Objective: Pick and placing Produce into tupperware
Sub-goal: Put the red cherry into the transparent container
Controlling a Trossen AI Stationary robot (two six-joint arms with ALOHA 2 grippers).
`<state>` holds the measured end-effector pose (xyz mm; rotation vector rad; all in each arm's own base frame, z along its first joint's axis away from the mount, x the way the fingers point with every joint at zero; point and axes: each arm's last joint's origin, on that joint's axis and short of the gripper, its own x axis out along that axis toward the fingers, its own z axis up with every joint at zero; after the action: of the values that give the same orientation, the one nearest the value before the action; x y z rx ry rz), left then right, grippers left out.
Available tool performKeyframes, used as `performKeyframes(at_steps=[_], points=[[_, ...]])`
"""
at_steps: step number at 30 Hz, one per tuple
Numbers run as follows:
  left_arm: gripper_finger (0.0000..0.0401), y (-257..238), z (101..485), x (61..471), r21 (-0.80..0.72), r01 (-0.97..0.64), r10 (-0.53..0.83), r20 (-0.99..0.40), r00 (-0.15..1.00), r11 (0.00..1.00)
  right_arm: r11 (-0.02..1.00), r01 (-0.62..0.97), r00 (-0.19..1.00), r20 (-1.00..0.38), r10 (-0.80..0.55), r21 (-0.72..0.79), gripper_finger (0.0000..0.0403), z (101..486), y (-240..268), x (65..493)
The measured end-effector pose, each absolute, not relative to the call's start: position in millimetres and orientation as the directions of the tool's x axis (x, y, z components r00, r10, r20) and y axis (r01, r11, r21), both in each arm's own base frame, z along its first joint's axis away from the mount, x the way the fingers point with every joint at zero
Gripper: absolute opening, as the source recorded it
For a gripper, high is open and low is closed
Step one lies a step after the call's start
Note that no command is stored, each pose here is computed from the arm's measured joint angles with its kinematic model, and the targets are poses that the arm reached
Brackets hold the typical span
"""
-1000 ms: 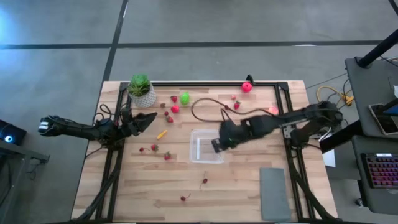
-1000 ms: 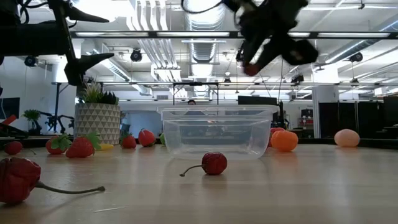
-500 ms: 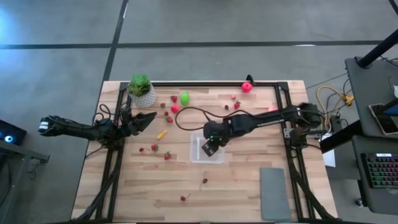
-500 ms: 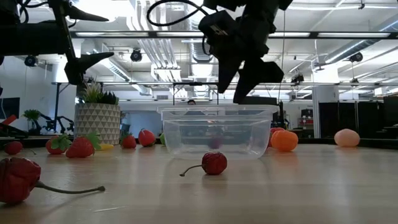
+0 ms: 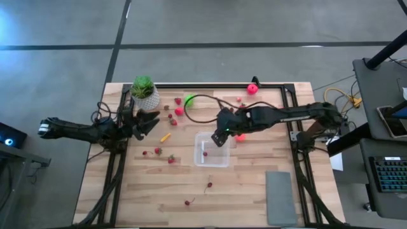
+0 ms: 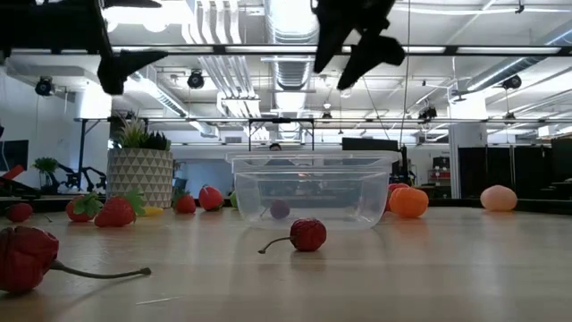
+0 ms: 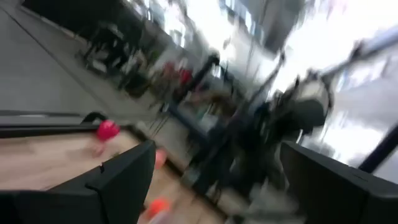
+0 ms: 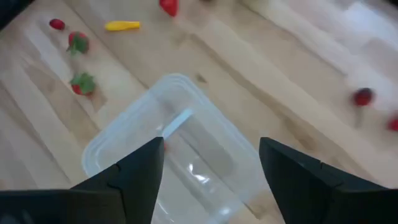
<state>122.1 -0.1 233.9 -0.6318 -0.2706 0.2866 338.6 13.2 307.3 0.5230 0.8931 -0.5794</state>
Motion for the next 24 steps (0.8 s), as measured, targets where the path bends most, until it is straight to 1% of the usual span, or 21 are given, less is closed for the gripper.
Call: performKeyframes(at_steps=[2,3,5,8,9,11,14,17,21,22,24], points=[[0.0331,-2,252,124,-0.542,-0.211,0.292,0.067,0.954,0.814,0.727,0.672,0.463,-0.847,-0.26,0.145,0.0258,312,11,329],[0.0331,-3,261,125,-0.5,-0.231,0.266,-0.002,0.964,0.834,0.725,0.676,0.445,-0.856,-0.263,0.129,0.0258,313,10,325],[0.0331,-3,274,123,-0.382,-0.283,0.228,-0.184,0.956,0.88,0.722,0.686,0.404,-0.873,-0.274,0.09,0.0258,312,9,318],[0.0331,-4,286,120,-0.165,-0.338,0.225,-0.477,0.85,0.927,0.714,0.699,0.363,-0.884,-0.293,0.05,0.0258,312,8,310],[0.0331,-4,289,121,-0.113,-0.345,0.23,-0.553,0.801,0.932,0.711,0.702,0.351,-0.889,-0.294,0.042,0.0258,311,8,309],[0.0331,-4,296,121,-0.066,-0.344,0.218,-0.66,0.719,0.937,0.711,0.703,0.34,-0.893,-0.295,0.033,0.0258,309,7,308],[0.0331,-9,299,128,-0.079,-0.277,0.112,-0.784,0.611,0.957,0.711,0.703,0.328,-0.898,-0.294,0.025,0.0256,306,8,307],[0.0331,-17,287,134,-0.088,-0.211,0.02,-0.886,0.463,0.973,0.704,0.71,0.308,-0.905,-0.294,0.012,0.0257,304,7,305],[0.0331,-28,263,133,-0.001,-0.144,0.034,-0.97,0.239,0.99,0.704,0.71,0.279,-0.913,-0.299,-0.014,0.0258,303,7,302],[0.0331,-31,258,133,0.013,-0.125,0.039,-0.977,0.21,0.992,0.705,0.709,0.276,-0.913,-0.301,-0.018,0.0257,303,6,302],[0.0331,-37,253,133,0.027,-0.11,0.048,-0.98,0.193,0.994,0.705,0.708,0.264,-0.911,-0.317,-0.04,0.0256,303,6,301]])
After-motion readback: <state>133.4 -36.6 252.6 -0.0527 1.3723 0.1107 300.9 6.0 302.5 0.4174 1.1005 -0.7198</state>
